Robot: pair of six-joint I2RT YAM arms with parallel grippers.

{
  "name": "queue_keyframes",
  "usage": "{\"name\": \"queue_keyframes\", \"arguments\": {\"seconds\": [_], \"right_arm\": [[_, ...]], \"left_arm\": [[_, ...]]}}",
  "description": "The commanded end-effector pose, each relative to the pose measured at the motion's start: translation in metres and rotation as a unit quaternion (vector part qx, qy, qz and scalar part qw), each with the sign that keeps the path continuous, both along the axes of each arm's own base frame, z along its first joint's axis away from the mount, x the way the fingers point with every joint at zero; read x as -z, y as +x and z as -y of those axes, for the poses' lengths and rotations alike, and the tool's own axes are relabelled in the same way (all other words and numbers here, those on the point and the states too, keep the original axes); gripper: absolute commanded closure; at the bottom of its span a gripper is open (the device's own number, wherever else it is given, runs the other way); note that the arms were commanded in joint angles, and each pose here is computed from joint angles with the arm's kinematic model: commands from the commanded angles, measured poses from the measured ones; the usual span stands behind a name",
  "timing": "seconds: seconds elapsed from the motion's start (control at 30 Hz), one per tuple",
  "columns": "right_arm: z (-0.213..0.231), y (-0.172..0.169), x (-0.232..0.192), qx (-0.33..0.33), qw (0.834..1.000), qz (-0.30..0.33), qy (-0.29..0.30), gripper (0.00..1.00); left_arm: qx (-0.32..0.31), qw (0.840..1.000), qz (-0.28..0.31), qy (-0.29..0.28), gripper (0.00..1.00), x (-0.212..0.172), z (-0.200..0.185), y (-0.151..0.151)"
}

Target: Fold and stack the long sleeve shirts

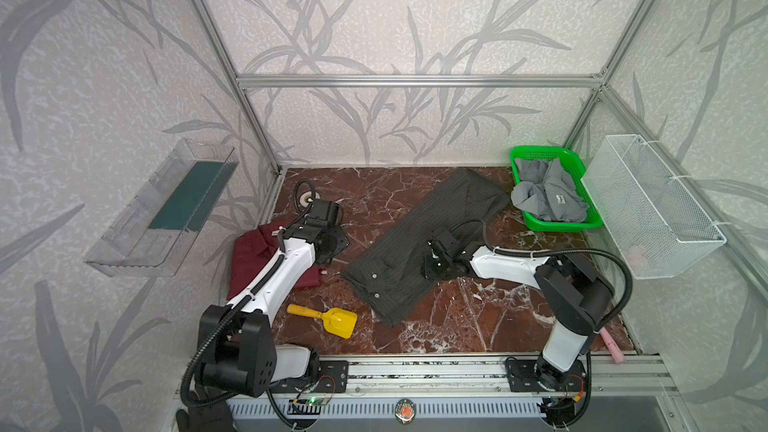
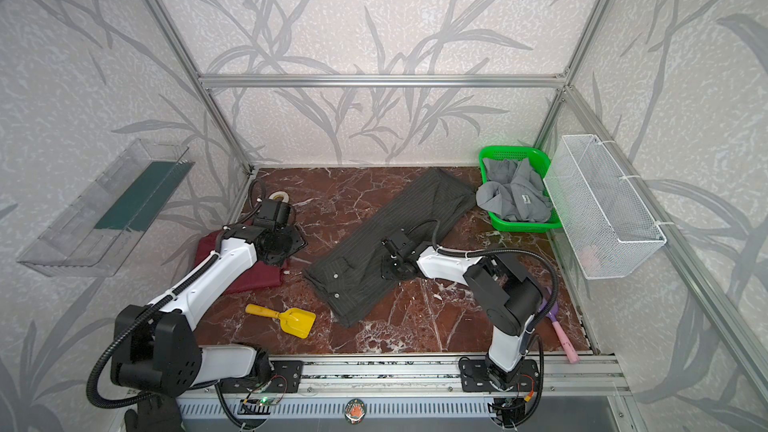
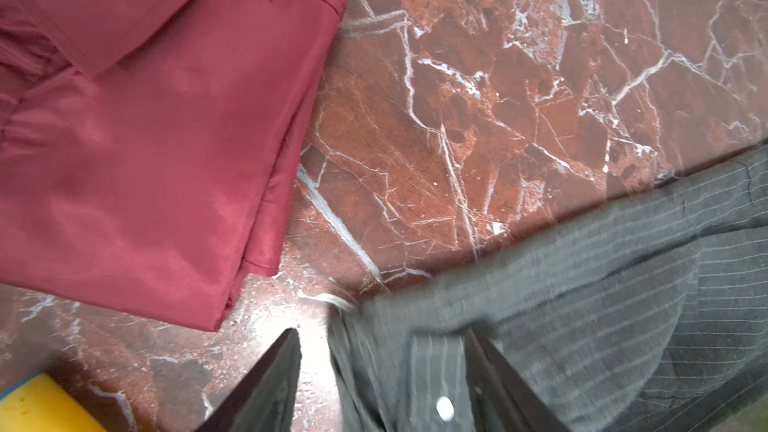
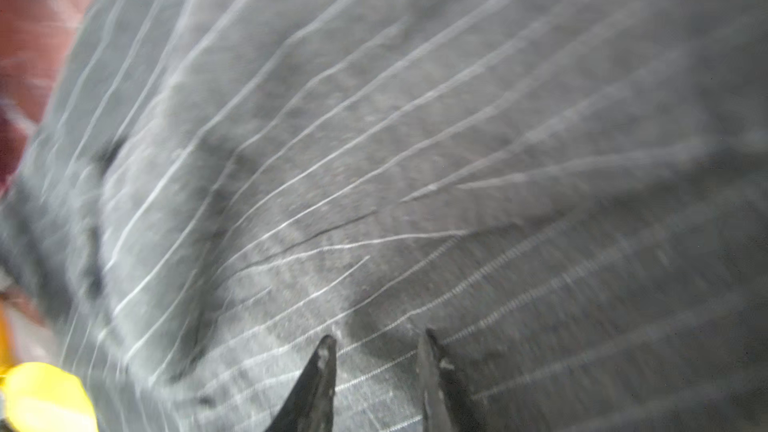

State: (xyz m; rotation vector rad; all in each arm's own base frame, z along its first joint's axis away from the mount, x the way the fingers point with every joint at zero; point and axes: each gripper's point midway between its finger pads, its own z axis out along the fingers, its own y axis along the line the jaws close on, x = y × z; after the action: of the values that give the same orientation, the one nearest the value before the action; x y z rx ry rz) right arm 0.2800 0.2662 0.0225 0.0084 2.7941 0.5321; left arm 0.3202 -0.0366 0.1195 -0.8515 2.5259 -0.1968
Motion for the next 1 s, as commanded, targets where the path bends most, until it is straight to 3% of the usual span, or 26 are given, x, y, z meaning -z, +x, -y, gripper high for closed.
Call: {"name": "queue_keyframes", "arguments": {"seconds": [0.0,0.13,0.23,0.37,0.43,0.63,0.97], "right_arm": [[0.072,-0.035,0.009,0.012,0.994,-0.039,-0.097,0.65],[0.103,-0.052,-0.012,0.018,0.994,-0.042,-0.101,0.64],[0.106,-0.054,-0.042,0.006,0.996,-0.009,-0.086,0.60],[0.129,-0.033,-0.083,0.053,0.993,0.067,-0.085,0.53],[0.140,-0.019,-0.087,0.080,0.992,0.066,-0.071,0.52],[0.157,0.028,-0.067,0.125,0.989,0.027,-0.070,0.52],[0.148,0.084,-0.007,0.190,0.981,-0.028,-0.010,0.54]], "left_arm": [[0.005,0.999,-0.002,-0.034,0.36,0.006,0.010,0.000],[0.031,0.997,-0.016,-0.075,0.36,0.020,0.030,0.003],[0.059,0.992,-0.032,-0.103,0.37,0.036,0.050,0.006],[0.114,0.986,-0.043,-0.112,0.37,0.049,0.084,0.006],[0.136,0.984,-0.049,-0.108,0.37,0.055,0.098,0.005],[0.184,0.973,-0.065,-0.121,0.37,0.073,0.133,-0.003],[0.188,0.968,-0.060,-0.152,0.38,0.092,0.150,-0.025]]}}
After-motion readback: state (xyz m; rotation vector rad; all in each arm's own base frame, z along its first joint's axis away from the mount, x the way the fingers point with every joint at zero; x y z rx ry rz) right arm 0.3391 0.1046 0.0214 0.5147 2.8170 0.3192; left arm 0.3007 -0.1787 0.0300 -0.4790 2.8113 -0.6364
